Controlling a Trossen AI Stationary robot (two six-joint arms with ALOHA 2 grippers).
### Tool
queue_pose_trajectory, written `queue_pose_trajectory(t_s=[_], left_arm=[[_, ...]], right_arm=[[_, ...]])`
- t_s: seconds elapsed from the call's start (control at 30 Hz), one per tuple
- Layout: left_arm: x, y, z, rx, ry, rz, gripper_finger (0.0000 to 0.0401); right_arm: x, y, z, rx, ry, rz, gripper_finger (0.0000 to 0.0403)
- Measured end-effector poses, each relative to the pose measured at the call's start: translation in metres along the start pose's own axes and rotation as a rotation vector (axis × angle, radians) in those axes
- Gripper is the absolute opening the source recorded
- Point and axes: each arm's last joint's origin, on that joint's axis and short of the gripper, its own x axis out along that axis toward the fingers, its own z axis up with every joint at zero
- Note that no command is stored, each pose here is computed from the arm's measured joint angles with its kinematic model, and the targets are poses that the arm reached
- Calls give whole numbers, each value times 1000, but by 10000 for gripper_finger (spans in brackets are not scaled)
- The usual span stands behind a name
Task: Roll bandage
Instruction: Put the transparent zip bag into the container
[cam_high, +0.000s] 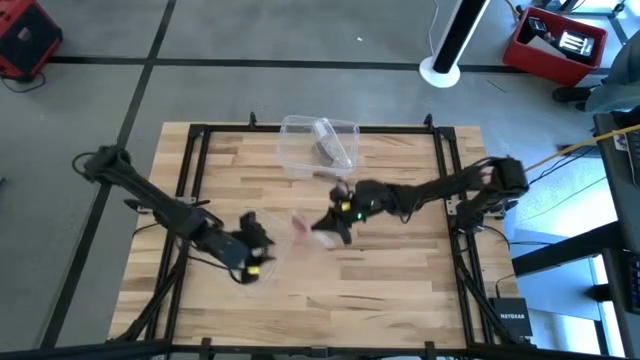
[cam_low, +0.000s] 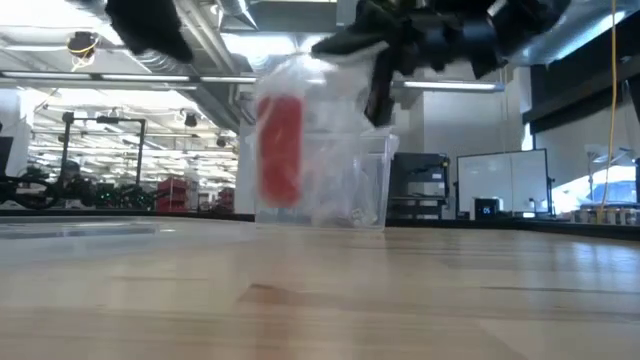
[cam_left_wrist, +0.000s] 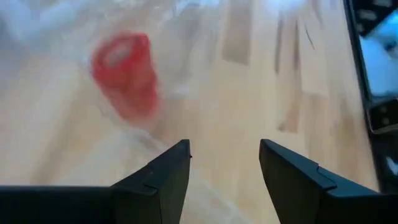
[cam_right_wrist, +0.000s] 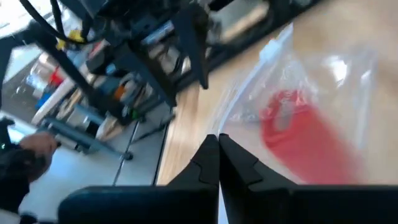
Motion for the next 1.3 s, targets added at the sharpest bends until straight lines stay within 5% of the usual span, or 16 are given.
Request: queue_pose_trajectory(t_s=[0.27,0.6,0.73,0.93,1.3], left_arm=[[-55,37,8,145,-185,242,184],[-78,74,2,192,-138,429,184],[-75,80,-2,222,-116,474,184],[-61,87,-16,249,-71,515,184],[-44,92,-35,202,-74,540,184]], right_arm=[[-33,-6,91,-140,-234,-85,4],[-94,-22,202,-326,-452,-325,5],[-111,-48,210,-278,-456,-412,5],[-90,-90,193,-165,-318,-457,5],[-69,-83,200,-177,-392,-324,5]])
